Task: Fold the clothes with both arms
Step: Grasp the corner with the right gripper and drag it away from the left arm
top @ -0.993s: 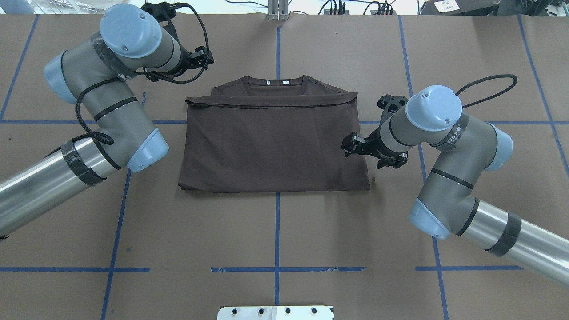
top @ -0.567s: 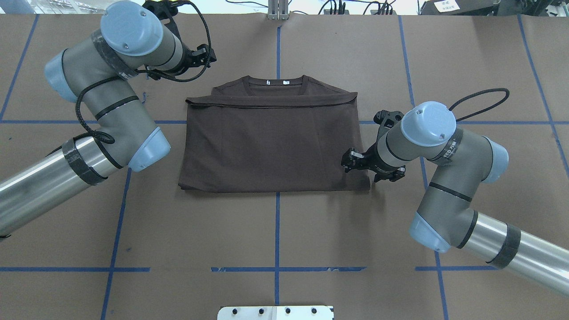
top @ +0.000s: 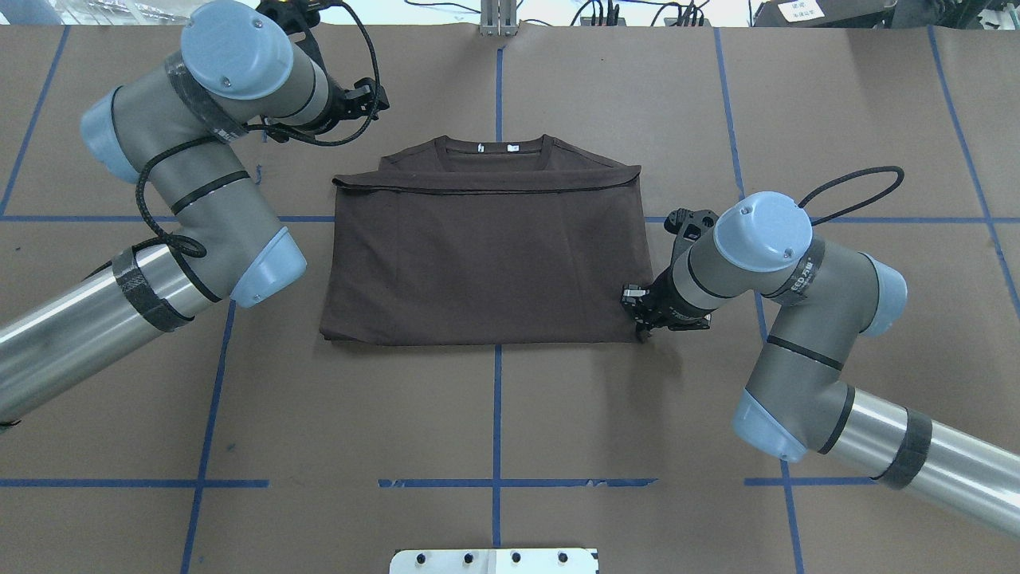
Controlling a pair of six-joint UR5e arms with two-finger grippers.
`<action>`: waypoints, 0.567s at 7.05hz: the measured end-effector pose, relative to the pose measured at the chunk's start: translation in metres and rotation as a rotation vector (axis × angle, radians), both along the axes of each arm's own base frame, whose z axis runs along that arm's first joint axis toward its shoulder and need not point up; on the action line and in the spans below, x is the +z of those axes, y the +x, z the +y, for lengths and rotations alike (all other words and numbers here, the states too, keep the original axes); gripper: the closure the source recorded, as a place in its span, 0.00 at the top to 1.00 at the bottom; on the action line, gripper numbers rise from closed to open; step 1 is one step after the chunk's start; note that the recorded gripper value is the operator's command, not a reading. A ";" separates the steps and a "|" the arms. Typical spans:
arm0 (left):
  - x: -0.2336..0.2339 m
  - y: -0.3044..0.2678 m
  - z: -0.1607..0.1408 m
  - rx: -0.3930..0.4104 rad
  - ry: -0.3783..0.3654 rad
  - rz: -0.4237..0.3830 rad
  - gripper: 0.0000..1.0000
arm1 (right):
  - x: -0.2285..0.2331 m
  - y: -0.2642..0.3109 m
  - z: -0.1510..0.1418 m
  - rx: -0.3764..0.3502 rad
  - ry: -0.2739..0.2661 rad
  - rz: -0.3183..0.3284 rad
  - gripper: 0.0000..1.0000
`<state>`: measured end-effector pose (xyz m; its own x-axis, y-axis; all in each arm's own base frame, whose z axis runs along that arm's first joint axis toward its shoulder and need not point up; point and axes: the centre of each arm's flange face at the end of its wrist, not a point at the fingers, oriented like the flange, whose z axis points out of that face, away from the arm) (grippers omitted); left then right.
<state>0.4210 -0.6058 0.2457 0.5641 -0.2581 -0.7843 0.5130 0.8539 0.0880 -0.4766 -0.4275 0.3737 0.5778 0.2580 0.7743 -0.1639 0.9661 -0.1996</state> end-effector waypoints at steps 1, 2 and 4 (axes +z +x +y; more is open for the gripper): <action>-0.002 -0.001 0.001 0.000 0.003 0.003 1.00 | 0.000 0.006 0.004 -0.004 -0.001 -0.006 0.00; -0.007 -0.002 0.002 -0.002 0.008 0.011 1.00 | 0.004 0.021 0.021 -0.014 -0.001 -0.011 0.00; -0.015 -0.002 0.003 -0.014 0.004 0.029 1.00 | 0.013 0.059 0.102 -0.095 -0.003 -0.023 0.00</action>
